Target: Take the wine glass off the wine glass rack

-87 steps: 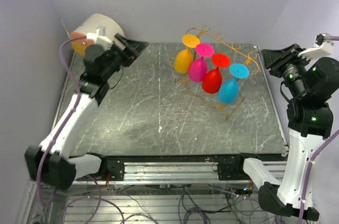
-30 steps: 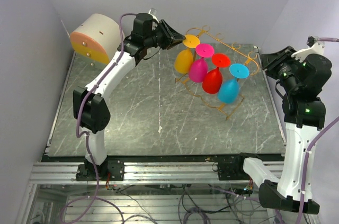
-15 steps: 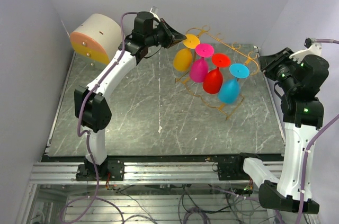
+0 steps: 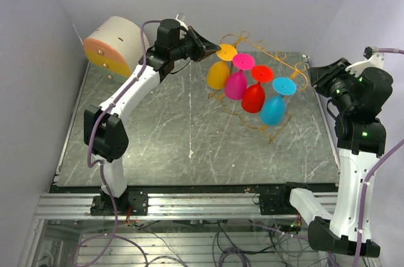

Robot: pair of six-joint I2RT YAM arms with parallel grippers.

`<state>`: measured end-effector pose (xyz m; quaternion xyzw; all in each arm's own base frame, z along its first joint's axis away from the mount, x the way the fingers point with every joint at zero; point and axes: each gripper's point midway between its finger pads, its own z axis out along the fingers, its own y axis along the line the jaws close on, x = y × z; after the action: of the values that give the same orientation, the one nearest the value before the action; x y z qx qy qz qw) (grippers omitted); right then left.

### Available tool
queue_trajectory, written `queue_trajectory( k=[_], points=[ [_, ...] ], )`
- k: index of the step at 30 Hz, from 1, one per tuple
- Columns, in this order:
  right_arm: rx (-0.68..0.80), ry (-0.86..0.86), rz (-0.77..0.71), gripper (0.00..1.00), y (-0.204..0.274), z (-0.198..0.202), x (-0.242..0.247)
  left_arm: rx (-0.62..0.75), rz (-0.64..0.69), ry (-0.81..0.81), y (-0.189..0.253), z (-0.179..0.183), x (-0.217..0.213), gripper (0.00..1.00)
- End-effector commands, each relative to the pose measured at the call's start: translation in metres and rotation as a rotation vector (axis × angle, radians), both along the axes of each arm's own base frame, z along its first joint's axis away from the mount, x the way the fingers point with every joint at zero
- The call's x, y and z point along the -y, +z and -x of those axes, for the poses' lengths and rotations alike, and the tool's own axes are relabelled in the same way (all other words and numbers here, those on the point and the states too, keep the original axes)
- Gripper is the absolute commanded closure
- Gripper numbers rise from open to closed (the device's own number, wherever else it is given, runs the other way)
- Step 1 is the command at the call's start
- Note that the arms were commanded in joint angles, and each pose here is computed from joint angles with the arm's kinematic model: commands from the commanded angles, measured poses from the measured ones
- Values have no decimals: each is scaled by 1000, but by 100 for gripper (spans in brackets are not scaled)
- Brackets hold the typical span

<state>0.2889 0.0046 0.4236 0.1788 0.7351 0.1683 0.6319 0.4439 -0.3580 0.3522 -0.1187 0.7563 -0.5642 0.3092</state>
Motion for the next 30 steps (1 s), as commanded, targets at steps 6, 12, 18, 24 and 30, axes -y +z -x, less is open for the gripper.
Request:
queue_trajectory(
  k=[6, 12, 18, 24, 30],
  points=[
    [27, 11, -5, 78, 5, 2, -2, 88, 99, 26, 47, 19, -23, 93],
    [34, 21, -15, 78, 7, 5, -5, 106, 99, 49, 55, 26, -33, 93],
    [54, 110, -13, 77, 14, 8, -20, 129, 115, 109, 60, 39, -58, 93],
    [85, 329, -29, 75, 22, 17, -56, 178, 178, 143, 69, 78, -91, 93],
    [119, 662, -124, 68, 28, 42, -105, 294, 199, 138, 85, 147, -124, 93]
  ],
)
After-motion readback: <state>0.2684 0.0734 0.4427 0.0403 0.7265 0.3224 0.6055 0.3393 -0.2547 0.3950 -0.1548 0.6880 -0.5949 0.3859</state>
